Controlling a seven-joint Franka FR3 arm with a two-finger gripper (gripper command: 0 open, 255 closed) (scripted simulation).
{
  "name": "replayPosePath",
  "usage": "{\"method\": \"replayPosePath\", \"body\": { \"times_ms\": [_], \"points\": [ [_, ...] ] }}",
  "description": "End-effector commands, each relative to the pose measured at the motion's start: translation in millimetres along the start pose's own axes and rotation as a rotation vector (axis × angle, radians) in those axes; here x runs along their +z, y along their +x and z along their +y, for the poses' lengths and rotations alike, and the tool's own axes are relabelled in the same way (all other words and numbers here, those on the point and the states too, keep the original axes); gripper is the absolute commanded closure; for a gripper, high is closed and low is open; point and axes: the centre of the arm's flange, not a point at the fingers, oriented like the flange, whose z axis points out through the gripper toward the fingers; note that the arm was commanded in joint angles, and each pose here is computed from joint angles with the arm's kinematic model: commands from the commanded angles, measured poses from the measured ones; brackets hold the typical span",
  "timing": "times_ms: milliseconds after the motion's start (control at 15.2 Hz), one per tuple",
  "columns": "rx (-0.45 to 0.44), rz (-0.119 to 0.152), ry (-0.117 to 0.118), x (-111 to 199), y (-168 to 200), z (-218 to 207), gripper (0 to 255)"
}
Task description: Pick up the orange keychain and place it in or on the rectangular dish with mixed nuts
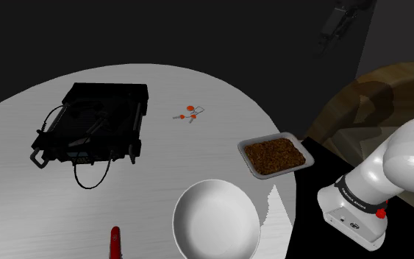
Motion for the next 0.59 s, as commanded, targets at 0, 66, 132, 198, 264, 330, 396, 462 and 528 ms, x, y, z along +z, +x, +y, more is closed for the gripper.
{"method": "replayPosePath", "body": {
  "times_ms": [0,66,132,198,264,330,396,462,528],
  "points": [
    [0.000,0.000,0.000,0.0,0.0,0.0,0],
    [0.004,0.000,-0.004,7.8,8.5,-7.1,0],
    [0.007,0.000,-0.009,15.7,17.0,-14.1,0],
    [0.011,0.000,-0.013,23.5,25.5,-21.1,0],
    [0.014,0.000,-0.017,31.4,34.1,-28.0,0],
    [0.018,0.000,-0.022,39.4,42.7,-34.8,0],
    [0.022,0.000,-0.026,47.3,51.3,-41.6,0],
    [0.025,0.000,-0.030,55.3,59.9,-48.3,0],
    [0.029,0.000,-0.035,63.4,68.6,-55.0,0]
  ]
}}
